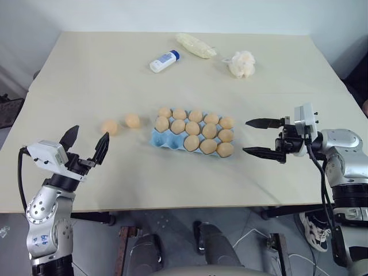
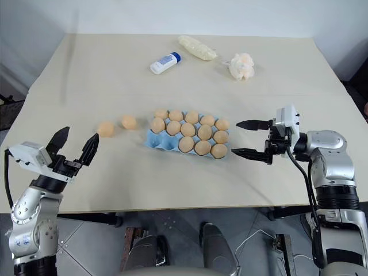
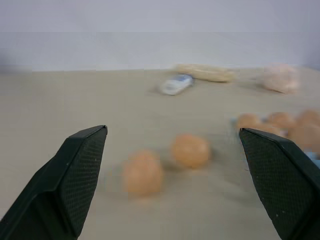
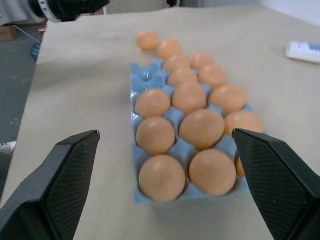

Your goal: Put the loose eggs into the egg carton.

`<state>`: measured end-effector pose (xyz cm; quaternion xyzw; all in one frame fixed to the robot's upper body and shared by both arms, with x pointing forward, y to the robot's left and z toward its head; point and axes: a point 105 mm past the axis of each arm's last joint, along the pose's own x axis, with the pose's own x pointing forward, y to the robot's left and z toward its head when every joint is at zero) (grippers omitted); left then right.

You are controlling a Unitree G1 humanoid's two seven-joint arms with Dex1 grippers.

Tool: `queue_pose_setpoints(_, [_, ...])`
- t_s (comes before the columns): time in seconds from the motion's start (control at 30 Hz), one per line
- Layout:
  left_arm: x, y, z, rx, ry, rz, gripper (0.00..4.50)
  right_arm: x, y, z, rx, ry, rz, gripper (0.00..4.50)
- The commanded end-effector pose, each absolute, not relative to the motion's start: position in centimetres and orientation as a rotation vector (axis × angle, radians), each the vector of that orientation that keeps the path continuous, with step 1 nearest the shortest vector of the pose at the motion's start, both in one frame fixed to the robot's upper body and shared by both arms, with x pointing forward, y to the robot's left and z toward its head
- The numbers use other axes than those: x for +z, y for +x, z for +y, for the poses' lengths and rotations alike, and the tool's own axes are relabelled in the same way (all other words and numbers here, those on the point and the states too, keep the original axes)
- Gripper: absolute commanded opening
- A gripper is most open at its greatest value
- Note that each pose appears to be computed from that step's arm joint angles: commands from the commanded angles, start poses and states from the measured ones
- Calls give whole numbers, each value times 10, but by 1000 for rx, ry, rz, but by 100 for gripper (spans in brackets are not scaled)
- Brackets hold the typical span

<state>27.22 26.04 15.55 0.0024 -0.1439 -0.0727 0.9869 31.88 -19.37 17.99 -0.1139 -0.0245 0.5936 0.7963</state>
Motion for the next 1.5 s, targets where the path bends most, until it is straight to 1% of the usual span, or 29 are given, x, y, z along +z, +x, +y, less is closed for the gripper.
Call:
queue_pose_setpoints(0.03, [155,256,278,13,27,-304,450,197,316,-206,1244,-233,-142,445])
queue_pose_setpoints(0.17, [143,248,290,105,0,-272,450,201,313,-209,1209,-197,-181,445])
queue_pose_setpoints(0.23, [134,243,299,137,-2,-242,450,206,307,-212,1179,-152,-234,445])
queue_pose_setpoints(0.33, [125,244,309,149,-7,-205,450,204,298,-211,1148,-143,-239,445])
queue_pose_setpoints(0.43, [120,254,312,130,-7,-172,450,205,289,-207,1131,-111,-264,445])
queue_pose_setpoints(0.6, [123,272,309,76,25,-165,450,204,275,-203,1123,-103,-248,445])
queue_pose_setpoints(0.73, [121,279,302,32,24,-150,450,206,272,-203,1108,-110,-248,445])
queue_pose_setpoints(0.9, [128,288,289,-49,21,-181,450,206,273,-202,1092,-113,-240,445])
queue_pose_setpoints(1.0, [140,304,285,-98,25,-210,450,205,276,-200,1085,-115,-233,445])
queue_pose_setpoints(1.2, [146,332,285,-138,52,-195,450,203,279,-197,1085,-115,-221,445])
queue_pose_setpoints(1.33, [140,355,276,-203,59,-143,450,202,281,-197,1082,-125,-210,445])
queue_pose_setpoints(1.5, [136,376,266,-271,73,-116,450,201,281,-198,1081,-127,-201,445])
